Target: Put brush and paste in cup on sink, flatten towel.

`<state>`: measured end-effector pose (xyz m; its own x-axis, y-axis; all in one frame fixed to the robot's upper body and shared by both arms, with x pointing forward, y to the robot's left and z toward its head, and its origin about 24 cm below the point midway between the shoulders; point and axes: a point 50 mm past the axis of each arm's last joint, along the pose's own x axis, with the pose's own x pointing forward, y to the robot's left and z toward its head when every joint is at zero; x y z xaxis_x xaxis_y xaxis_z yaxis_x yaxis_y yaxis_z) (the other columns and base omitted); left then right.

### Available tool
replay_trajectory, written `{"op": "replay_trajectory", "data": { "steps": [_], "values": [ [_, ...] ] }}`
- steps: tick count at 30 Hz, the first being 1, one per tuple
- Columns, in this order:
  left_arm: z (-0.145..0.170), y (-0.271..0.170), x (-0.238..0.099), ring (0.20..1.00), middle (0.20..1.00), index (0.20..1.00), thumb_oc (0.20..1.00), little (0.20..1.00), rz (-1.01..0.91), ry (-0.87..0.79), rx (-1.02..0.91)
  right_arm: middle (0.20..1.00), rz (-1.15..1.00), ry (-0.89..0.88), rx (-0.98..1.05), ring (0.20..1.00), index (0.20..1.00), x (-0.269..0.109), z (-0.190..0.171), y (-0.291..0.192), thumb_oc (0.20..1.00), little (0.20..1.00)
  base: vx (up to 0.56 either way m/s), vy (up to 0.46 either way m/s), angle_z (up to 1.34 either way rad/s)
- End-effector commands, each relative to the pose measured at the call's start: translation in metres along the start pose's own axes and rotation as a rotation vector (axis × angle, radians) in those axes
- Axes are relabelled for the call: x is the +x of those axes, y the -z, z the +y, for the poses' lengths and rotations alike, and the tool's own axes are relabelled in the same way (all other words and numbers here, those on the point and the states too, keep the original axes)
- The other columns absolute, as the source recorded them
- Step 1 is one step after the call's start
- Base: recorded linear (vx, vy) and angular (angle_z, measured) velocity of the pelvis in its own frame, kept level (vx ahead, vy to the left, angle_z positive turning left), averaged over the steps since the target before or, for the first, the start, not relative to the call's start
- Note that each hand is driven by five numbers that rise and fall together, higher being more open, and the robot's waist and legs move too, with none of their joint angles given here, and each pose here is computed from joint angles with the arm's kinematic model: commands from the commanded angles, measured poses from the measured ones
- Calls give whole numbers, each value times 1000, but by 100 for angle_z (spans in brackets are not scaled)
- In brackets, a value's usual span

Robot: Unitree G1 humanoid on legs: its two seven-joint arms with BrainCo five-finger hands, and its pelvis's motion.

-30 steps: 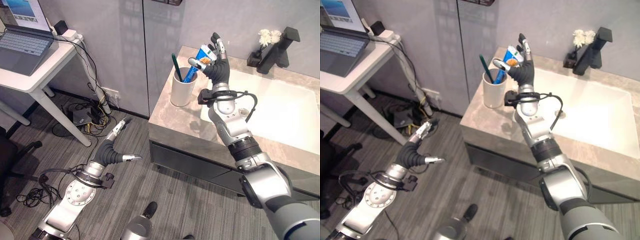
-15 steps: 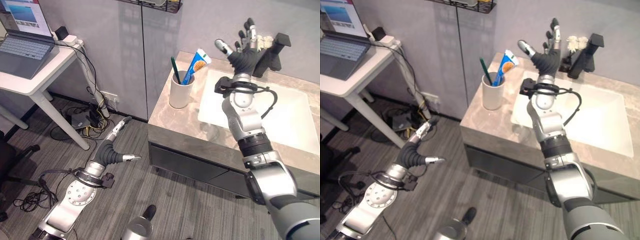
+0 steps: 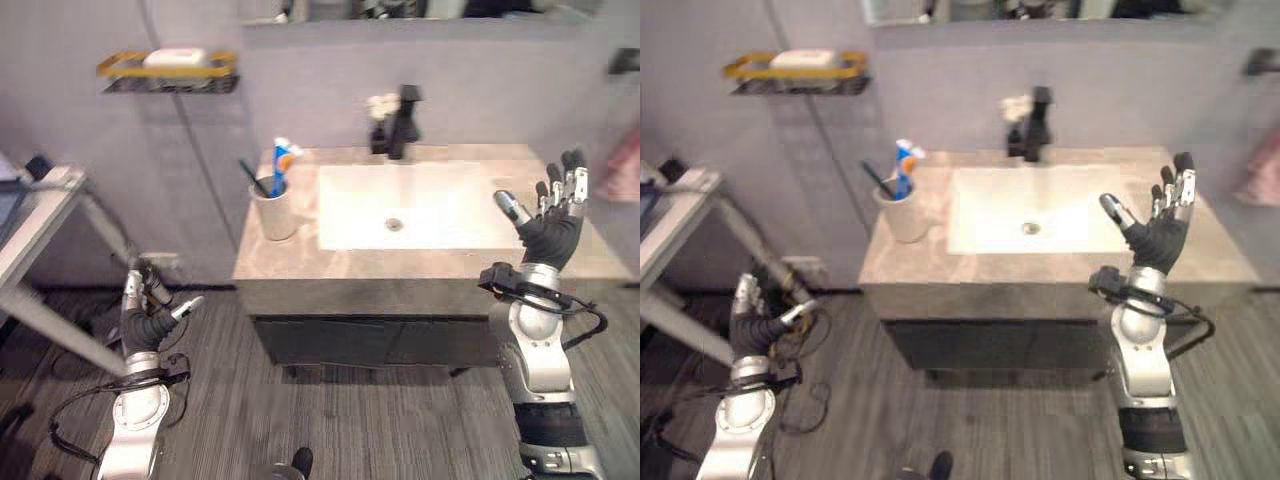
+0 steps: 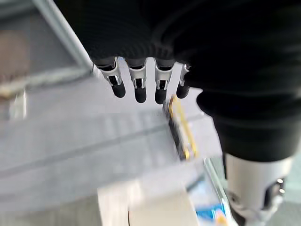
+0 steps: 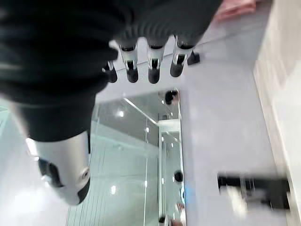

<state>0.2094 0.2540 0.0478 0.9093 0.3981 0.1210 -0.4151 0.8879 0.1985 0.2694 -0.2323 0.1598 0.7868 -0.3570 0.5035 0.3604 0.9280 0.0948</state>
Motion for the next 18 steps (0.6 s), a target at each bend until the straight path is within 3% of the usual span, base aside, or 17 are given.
{"op": "replay_trajectory", "data": {
  "steps": [1, 9, 18],
  "values": [
    [1, -19, 16, 1000, 1000, 1000, 1000, 1000, -99, -2, -7, 1000, -154, -96, 29, 1000, 1000, 19, 12, -29, 1000, 1000, -33, -261, -27],
    [1, -14, 24, 1000, 1000, 1000, 1000, 1000, -70, -64, -32, 1000, -91, -176, 65, 1000, 1000, 3, 13, -19, 1000, 1000, -23, -147, -11],
    [13, -19, 27, 1000, 1000, 1000, 1000, 1000, -106, -139, 39, 1000, -18, -137, 68, 1000, 1000, -7, 6, -5, 1000, 1000, 32, 32, -10]
  ]
}}
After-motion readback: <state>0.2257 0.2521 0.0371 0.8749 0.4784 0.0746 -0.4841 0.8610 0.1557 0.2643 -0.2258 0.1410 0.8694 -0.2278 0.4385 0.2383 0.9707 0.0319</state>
